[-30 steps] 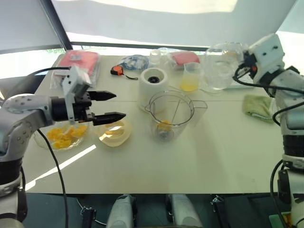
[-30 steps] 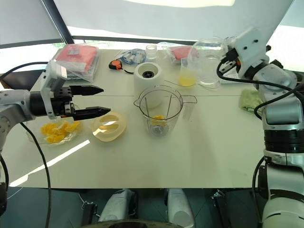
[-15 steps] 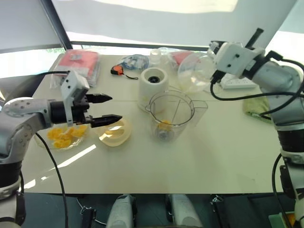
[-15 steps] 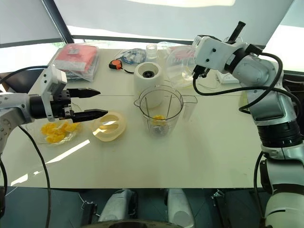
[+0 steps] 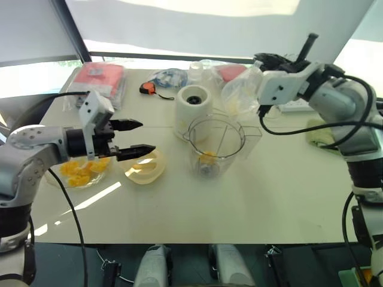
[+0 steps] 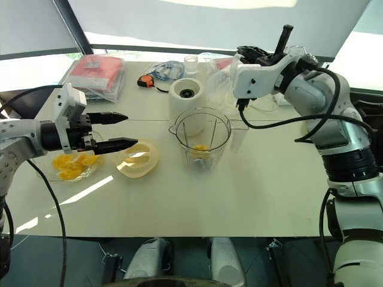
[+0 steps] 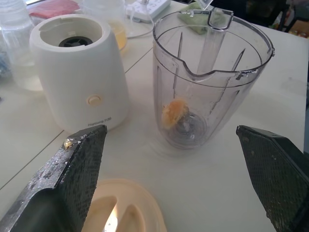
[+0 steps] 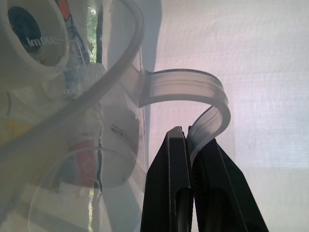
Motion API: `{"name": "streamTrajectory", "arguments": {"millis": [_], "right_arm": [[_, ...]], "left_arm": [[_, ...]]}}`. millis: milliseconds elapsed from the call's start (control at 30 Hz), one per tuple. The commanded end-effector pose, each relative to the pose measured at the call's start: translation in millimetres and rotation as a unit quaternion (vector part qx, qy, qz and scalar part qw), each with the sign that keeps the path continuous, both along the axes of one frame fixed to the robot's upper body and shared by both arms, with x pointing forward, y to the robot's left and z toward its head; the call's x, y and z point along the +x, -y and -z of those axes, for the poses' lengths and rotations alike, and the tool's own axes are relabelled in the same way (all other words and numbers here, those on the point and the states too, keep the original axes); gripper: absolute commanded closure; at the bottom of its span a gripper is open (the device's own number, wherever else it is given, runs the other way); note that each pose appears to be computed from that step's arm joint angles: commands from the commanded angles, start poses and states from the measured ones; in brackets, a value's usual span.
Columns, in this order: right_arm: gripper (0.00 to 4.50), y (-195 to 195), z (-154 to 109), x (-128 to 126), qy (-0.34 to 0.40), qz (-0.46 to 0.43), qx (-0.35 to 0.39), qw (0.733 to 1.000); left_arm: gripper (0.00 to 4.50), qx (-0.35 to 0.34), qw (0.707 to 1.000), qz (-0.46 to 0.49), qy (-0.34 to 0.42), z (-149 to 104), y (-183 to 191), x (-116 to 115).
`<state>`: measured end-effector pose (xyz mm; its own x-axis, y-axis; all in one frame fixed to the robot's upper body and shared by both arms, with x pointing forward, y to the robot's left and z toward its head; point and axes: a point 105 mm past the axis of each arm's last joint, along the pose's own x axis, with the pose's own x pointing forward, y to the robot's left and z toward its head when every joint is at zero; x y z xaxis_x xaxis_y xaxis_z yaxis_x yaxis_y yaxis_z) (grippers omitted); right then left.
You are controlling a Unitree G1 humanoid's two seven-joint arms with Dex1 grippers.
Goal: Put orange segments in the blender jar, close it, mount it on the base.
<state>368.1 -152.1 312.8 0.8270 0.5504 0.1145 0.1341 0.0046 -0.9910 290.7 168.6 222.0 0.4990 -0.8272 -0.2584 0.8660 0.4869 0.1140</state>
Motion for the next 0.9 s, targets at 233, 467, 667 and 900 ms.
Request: {"name": "streamTrajectory", "arguments": {"millis": [233,467,667,900], "right_arm": [[4.46,-5,-26,-10,0.073,-0.013,-0.014,0.997],[4.46,-9,-34,-14,0.113,-0.024,-0.026,0.993],[4.46,-9,-34,-14,0.115,-0.028,-0.016,0.993],[4.46,7,-28,-5,-0.013,-0.03,0.198,0.98]], "left_arm": [[0.0,-0.007,1.0,-0.005,0.021,-7,3,4],[0.0,-0.01,1.0,-0.005,0.022,-9,5,4],[0.0,-0.01,1.0,-0.007,0.024,-10,6,6],[0.0,-0.011,1.0,-0.003,0.025,-11,8,6]]}}
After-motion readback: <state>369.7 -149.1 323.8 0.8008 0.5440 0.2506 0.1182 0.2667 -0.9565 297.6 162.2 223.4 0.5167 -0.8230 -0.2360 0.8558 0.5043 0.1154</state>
